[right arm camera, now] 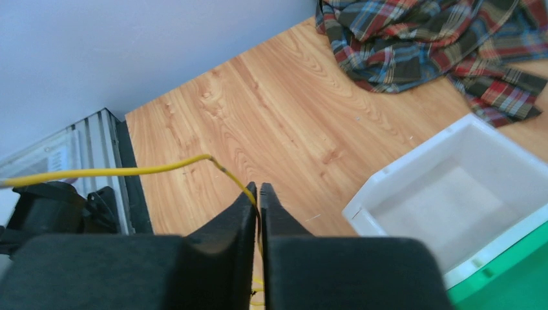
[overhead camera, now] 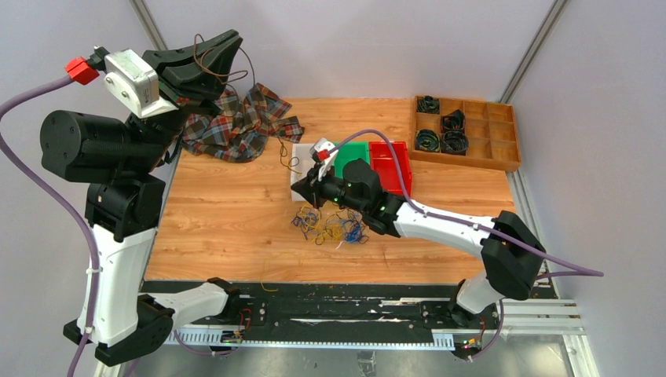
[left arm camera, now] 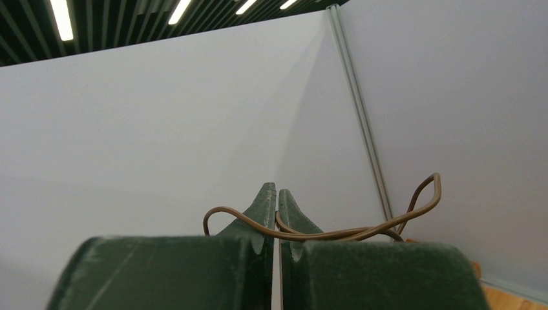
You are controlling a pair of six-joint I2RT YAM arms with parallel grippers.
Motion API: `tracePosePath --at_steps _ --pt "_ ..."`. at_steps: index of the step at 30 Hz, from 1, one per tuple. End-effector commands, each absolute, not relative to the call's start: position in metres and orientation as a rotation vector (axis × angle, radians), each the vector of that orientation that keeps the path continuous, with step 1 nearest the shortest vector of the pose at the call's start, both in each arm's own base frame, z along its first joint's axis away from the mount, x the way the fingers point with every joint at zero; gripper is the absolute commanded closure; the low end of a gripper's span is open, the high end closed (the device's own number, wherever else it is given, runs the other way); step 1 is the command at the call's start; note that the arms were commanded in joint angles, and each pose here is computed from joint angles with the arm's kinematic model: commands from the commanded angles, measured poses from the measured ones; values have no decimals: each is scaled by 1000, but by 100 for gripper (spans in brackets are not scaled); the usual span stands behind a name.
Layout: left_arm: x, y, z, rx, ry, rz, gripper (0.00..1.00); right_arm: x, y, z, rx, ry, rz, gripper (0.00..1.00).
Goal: Untangle the cables
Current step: Untie the cable, then place the cable in the bin.
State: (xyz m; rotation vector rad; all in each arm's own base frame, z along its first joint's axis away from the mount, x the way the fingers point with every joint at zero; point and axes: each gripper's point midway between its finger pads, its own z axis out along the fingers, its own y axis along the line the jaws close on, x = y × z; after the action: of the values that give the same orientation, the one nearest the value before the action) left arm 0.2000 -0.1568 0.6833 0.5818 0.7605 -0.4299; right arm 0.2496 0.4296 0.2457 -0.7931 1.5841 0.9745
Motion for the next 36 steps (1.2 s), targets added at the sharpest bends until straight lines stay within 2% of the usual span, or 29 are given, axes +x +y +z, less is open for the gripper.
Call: tracePosePath --at_steps 1,9,13,14,16,18,19,20,26,29,36 --pt "199 -144 696 534 727 -362 99 256 412 207 -720 1687 880 99" --pt "231 -99 706 301 764 -150 99 246 363 108 -605 1907 752 99" --pt "233 -104 704 301 775 -181 99 242 355 95 -615 1933 726 99" --pt "232 -109 701 320 780 -209 99 242 355 98 -622 1935 724 96" --pt "233 -123 690 373 812 -276 99 244 357 112 -633 1924 716 79" --pt "234 -140 673 436 856 -352 99 246 358 135 -649 1898 711 53" --pt "233 -149 664 475 875 -395 99 246 357 147 -661 1879 707 44" --pt "233 -157 655 503 899 -433 99 247 357 160 -673 1858 703 39" --pt "234 -187 592 619 1052 -595 99 244 337 225 -774 1663 677 34" --pt "232 -200 561 673 1114 -670 99 240 329 258 -784 1584 726 25" --pt "227 -218 510 716 1243 -810 99 215 326 349 -816 1365 868 22"
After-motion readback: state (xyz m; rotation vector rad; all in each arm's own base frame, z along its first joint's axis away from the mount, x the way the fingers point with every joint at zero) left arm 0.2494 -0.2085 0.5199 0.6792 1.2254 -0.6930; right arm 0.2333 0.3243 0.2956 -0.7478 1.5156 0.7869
